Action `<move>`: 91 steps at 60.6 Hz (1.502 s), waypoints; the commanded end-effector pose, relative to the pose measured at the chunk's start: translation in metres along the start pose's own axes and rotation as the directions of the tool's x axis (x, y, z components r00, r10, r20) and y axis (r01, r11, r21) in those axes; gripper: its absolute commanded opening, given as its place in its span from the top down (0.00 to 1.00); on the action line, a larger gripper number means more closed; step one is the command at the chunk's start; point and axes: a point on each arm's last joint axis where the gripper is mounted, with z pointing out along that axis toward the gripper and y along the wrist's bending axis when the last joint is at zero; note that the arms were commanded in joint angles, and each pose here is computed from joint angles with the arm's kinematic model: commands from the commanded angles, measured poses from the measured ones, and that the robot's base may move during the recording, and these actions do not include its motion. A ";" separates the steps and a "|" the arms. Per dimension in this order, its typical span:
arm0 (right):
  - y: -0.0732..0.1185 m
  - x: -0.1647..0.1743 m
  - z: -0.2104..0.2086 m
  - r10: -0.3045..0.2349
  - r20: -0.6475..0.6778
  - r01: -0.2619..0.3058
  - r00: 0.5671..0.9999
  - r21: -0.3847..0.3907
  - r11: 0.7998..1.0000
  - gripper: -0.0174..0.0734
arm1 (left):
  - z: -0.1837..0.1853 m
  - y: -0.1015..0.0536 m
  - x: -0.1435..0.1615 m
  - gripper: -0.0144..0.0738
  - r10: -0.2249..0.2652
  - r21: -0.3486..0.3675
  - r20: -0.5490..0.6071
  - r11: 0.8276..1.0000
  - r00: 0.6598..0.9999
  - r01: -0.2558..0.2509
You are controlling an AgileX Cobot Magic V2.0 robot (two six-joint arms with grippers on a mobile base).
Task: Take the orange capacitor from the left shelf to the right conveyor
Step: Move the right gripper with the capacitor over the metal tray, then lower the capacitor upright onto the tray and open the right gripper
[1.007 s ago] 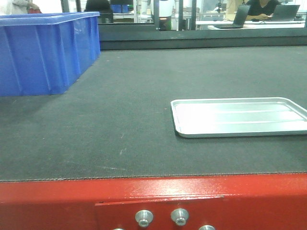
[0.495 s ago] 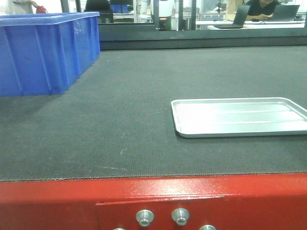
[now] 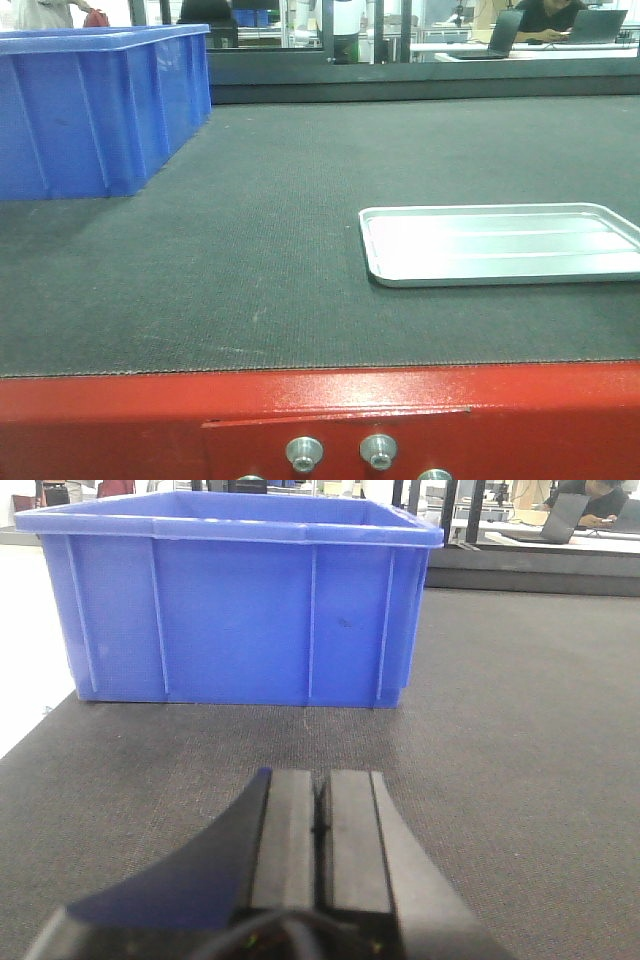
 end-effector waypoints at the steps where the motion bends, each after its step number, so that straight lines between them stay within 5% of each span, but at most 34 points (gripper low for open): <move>1: 0.002 -0.020 0.024 0.006 0.051 -0.006 0.999 -0.011 1.000 0.65 | -0.001 0.000 -0.010 0.98 -0.002 -0.001 0.100 1.000 0.995 0.002; 18: 0.009 -0.011 0.118 0.009 0.035 -0.007 0.999 -0.047 0.999 0.65 | -0.001 0.000 -0.010 0.98 -0.002 -0.001 0.100 1.000 0.995 0.002; 33: 0.012 0.048 0.181 0.017 0.053 -0.013 0.998 -0.067 0.998 0.65 | -0.001 0.000 -0.010 0.98 -0.002 -0.001 0.100 1.000 0.995 0.002; 60: 0.014 0.140 0.223 0.033 0.123 -0.022 0.992 -0.092 0.996 0.65 | -0.001 0.000 -0.010 0.98 -0.002 -0.001 0.100 1.000 0.995 0.002; 80: -0.005 0.160 0.231 0.019 0.069 -0.017 0.997 -0.031 0.999 0.65 | -0.001 0.000 -0.010 0.98 -0.002 -0.001 0.100 1.000 0.995 0.002; 91: -0.006 0.160 0.231 -0.007 0.065 0.011 0.998 -0.068 0.998 0.65 | -0.001 0.000 -0.010 0.98 -0.002 -0.001 0.100 1.000 0.995 0.002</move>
